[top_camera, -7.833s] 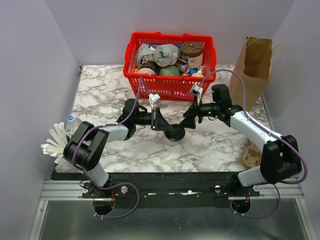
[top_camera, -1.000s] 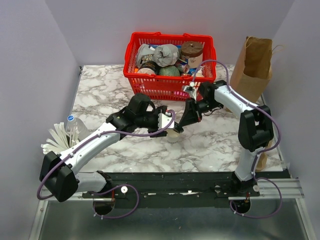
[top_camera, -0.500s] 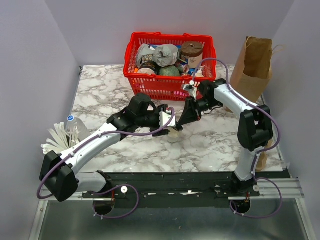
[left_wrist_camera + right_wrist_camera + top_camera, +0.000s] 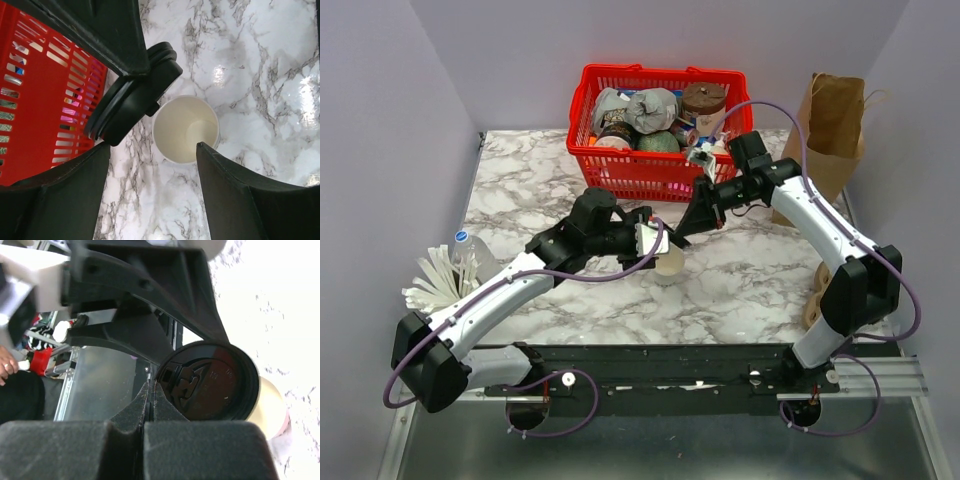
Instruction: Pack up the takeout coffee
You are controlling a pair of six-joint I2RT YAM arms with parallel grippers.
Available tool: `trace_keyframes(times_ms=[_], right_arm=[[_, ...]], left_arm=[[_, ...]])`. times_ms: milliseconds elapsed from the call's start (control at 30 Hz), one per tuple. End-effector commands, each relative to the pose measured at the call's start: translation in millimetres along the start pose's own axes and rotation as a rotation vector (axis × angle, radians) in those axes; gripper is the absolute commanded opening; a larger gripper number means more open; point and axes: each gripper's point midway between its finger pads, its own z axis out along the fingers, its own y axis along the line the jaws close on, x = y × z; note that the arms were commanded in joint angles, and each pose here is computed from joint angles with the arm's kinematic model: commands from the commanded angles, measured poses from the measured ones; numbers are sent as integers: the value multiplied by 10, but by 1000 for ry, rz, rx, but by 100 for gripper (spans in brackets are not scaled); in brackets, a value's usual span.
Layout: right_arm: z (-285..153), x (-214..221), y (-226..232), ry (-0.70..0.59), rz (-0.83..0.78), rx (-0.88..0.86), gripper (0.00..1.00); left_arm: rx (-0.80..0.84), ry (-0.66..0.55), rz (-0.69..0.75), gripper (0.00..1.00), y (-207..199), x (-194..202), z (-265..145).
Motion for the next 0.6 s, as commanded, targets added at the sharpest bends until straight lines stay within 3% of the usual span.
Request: trace_keyframes(times_ms=[0,433,567], right_arm=[[66,66,-108,48,-11,54,1],[-23,170,-99,119,-64,160,1],[-42,161,-83,123,-82,174,1]], left_arm=[[-47,-41,110,77,110,-161,-69],[-102,5,147,76,247,-121,-105],[-78,-25,231,76,191,-161,-121]])
